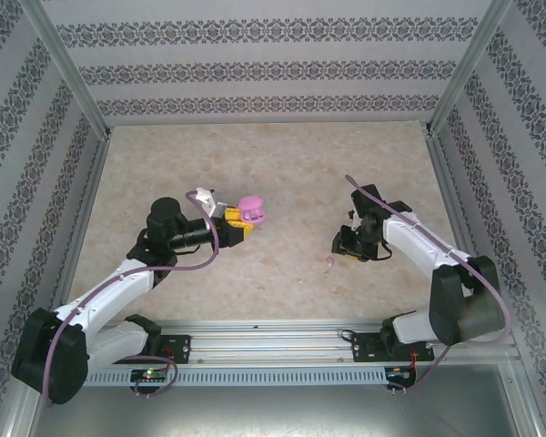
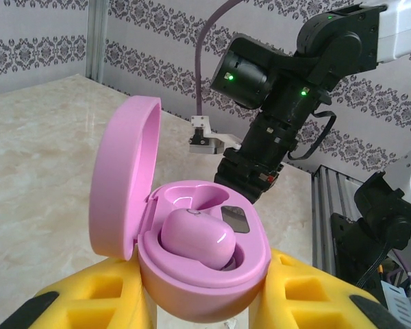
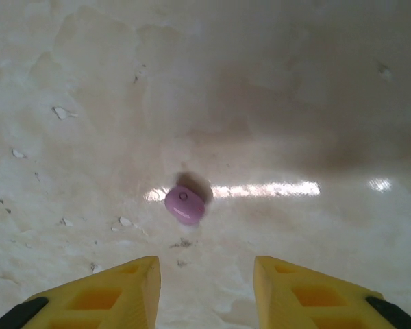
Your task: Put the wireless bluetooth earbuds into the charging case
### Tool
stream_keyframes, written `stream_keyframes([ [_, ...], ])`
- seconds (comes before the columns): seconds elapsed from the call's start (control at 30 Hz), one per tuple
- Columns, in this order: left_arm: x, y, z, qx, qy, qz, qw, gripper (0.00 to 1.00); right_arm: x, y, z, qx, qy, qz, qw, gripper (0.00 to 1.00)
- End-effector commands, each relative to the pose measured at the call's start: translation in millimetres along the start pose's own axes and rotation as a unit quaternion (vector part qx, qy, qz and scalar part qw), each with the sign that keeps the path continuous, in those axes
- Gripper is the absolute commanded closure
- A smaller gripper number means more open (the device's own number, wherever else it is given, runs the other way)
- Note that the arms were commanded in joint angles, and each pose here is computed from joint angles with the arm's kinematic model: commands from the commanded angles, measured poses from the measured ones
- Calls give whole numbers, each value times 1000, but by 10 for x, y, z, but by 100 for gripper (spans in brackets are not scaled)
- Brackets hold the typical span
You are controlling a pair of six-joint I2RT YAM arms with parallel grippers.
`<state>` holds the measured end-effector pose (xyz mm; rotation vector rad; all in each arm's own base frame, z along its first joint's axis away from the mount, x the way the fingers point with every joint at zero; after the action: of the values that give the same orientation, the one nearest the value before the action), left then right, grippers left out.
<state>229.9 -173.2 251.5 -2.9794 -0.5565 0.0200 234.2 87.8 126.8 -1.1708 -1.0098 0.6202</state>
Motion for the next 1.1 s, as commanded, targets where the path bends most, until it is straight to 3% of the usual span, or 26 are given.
stream_keyframes([
  [0.0, -5, 32, -114, -7, 16, 5, 1000, 81, 58, 121, -34, 11, -36, -6, 999, 60],
  [0.4, -6, 24, -71, 0, 13, 2, 1000, 81, 173, 453, -72, 41, -75, 38, 996, 61],
  [0.6, 11, 43, -73, 1, 13, 3, 1000, 81, 180, 486, -48, 45, -80, 49, 995, 67],
  [1.07, -15, 20, -111, -1, 18, 4, 1000, 81, 209, 346, 20, 37, -72, 35, 996, 68],
])
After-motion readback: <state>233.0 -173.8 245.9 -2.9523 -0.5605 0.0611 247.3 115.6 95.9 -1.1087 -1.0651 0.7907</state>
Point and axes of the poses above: each hand's point on the last joint's axis, 136 mm out from that joint toward the fingers, its own y axis out along the fingers, its own x axis along the line the jaws close on, z = x × y, the point moved 7 cm from there along -y, back along the fingers, and after that the axes turned 15 degrees about y, right-handed, at the moved point
